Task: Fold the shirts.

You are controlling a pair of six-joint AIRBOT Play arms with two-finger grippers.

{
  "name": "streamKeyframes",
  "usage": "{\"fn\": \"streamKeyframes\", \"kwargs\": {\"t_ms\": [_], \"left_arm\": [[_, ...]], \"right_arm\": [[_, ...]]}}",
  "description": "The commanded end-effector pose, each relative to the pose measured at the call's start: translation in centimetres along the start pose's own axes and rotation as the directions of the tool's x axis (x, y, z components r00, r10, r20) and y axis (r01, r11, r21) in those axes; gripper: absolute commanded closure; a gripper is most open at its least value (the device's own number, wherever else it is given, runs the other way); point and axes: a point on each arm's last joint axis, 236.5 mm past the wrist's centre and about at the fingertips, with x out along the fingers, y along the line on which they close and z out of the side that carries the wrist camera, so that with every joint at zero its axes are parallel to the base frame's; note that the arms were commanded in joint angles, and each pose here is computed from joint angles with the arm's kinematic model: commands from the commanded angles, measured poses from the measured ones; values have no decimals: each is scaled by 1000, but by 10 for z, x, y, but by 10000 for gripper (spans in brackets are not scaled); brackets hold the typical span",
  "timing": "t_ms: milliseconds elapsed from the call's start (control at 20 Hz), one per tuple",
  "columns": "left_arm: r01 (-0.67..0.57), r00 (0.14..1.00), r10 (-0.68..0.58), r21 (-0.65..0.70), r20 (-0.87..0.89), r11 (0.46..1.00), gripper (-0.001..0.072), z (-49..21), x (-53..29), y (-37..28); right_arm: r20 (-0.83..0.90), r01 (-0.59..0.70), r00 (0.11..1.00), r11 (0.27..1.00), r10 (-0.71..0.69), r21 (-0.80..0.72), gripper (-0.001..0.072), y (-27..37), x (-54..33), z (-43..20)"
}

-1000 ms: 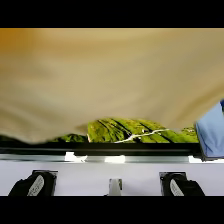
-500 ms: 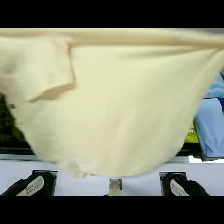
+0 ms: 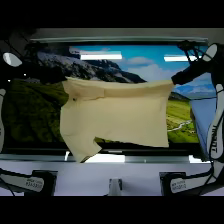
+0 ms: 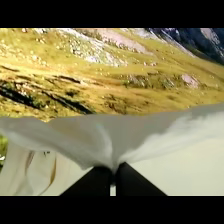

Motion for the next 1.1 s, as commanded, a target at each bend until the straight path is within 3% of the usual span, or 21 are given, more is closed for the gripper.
{"fn": "streamKeyframes", "kwargs": {"t_ms": [0,200,350,600,700,800,900,1050], "left_arm": [[-44,984,49,-34,172,998,672,37,51,26],[-80,906,97,-57,411,995,672,93,40,41],[-94,881,117,-72,459,993,672,105,34,52],[-66,996,69,-50,58,997,672,8,84,60],[-55,998,57,56,-33,997,672,-10,62,58],[-64,982,70,41,-173,997,672,-41,37,62],[-64,940,57,-10,-336,998,672,-83,31,65],[-92,917,47,-96,-396,991,672,-112,53,75]], "right_arm": [[197,97,975,994,-106,55,682,-30,31,49],[377,183,899,972,-225,145,683,-60,28,92],[326,108,929,970,-176,217,683,-50,60,80],[124,-72,991,979,49,189,683,1,102,31],[31,-93,995,993,91,70,683,11,79,11],[-136,-158,978,987,158,9,683,29,56,-28],[-268,-184,947,983,180,9,683,35,59,-62],[-307,-252,911,962,274,110,682,60,87,-80]]}}
